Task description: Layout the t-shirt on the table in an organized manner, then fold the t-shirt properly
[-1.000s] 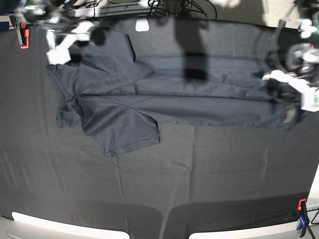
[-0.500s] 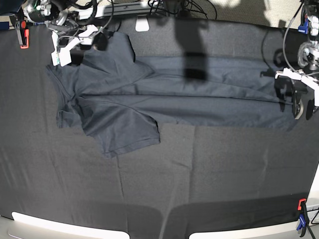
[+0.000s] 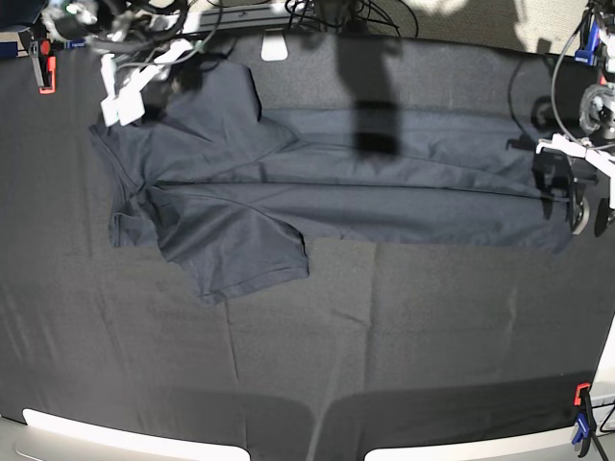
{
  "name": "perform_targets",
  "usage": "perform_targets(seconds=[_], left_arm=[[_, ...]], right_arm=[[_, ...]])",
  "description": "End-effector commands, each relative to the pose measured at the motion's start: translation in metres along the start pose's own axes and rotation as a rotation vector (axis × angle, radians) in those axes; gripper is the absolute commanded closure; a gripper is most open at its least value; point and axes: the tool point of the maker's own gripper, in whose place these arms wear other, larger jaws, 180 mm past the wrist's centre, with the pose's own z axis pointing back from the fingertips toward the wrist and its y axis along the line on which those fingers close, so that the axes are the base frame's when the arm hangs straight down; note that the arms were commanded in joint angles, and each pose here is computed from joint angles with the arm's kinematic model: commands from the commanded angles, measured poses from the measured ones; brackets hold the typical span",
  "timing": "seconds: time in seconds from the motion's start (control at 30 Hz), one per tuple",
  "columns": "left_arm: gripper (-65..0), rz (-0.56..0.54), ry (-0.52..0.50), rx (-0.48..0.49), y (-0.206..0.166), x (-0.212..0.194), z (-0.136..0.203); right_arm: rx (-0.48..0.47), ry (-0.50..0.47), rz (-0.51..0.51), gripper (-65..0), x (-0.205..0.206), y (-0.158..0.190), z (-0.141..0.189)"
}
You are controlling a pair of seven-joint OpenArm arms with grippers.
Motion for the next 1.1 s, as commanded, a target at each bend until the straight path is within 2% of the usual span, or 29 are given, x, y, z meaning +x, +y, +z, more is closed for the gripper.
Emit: perform_targets(seconds=[0.0, 0.1, 0.2, 0.37, 0.47, 0.6, 0.73, 0.83, 1.0, 1.07], left_arm=[[-17.5, -0.015, -0.045, 0.004, 0.004, 0.013, 0.001], [-17.5, -0.010, -0.045, 0.003, 0.003, 0.013, 0.001], [-17.5, 0.015, -0.052, -0.005, 0.002, 0.014, 0.001], [-17.5, 0.016, -0.035, -0.008, 0.002, 0.011, 0.000], [-17.5, 0.026, -0.005, -0.001, 0.005, -0.001, -0.001], [-17.5, 0.056, 0.027, 0.019, 0.013, -0.026, -0.004], [-17.5, 0.078, 0.026, 0.029, 0.018, -0.038, -0.007], [-17.5, 0.070, 0.014, -0.018, 0.011, -0.034, -0.010], [-17.5, 0.101, -0.015, -0.076, 0.001, -0.026, -0.013], [-17.5, 0.108, -0.017, -0.078, 0.001, -0.026, -0.013]], right_arm=[[0.017, -0.079, 0.036, 0.0, 0.024, 0.007, 0.004], [0.028, -0.154, 0.072, 0.0, 0.055, 0.011, -0.001], [0.035, -0.188, 0.120, 0.0, 0.078, 0.018, -0.013], [0.053, -0.093, 0.194, 0.0, 0.084, 0.031, -0.028], [0.004, -0.046, 0.208, 0.0, 0.068, 0.024, -0.023], [-0.119, 0.084, 0.244, 0.0, 0.022, 0.007, 0.002], [-0.190, 0.169, 0.194, 0.0, -0.017, -0.013, 0.030], [-0.259, 0.181, 0.155, 0.0, -0.029, -0.034, 0.046], [-0.319, 0.114, 0.105, -27.6, -0.027, -0.059, 0.054], [-0.307, 0.096, 0.076, -33.8, -0.031, -0.062, 0.048]])
